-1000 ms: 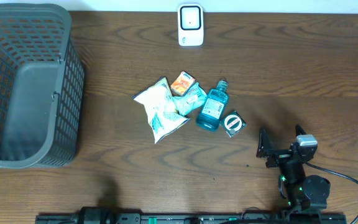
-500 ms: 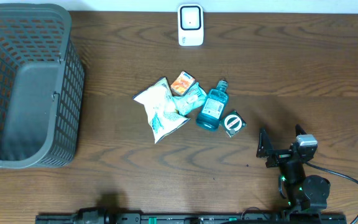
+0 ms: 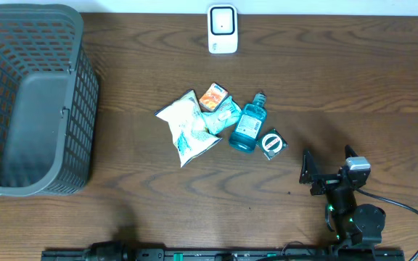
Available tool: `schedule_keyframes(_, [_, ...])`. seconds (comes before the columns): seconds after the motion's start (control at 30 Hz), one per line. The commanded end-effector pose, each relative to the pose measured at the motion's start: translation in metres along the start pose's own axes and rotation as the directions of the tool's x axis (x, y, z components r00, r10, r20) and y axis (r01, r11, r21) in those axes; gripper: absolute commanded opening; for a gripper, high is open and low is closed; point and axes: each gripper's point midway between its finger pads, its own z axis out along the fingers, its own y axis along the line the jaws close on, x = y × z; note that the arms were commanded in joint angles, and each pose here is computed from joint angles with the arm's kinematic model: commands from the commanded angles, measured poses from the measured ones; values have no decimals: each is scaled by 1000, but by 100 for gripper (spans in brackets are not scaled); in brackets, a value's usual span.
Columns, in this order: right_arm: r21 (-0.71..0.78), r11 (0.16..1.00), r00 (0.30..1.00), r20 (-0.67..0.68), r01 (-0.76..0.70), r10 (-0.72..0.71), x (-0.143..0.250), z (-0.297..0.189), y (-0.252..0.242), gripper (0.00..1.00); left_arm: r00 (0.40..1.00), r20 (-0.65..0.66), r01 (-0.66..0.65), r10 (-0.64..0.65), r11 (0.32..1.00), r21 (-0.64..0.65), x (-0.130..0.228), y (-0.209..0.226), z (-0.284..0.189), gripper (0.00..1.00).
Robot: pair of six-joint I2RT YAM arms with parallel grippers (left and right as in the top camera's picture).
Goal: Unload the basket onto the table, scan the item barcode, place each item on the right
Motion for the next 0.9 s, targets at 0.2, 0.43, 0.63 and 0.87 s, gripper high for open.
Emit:
schedule_keyframes(0.2, [-9, 1000, 1000, -2, -9, 9, 1, 0, 2, 99, 917, -372, 144, -143, 989, -26, 147, 7, 8, 98])
schedule_keyframes(0.43, [-9, 1000, 1000, -2, -9, 9, 1, 0, 2, 99, 773, -611, 139, -171, 985, -100, 283, 22, -20, 98])
schedule_keyframes(0.63, [-9, 1000, 1000, -2, -9, 9, 1, 0, 2, 99, 696, -698, 204, -172, 978, -38, 365, 12, -48, 98])
schedule_keyframes(0.87, [-9, 1000, 1000, -2, -9, 9, 1, 0, 2, 99, 582, -792, 231, -184, 971, -57, 432, 11, -94, 98])
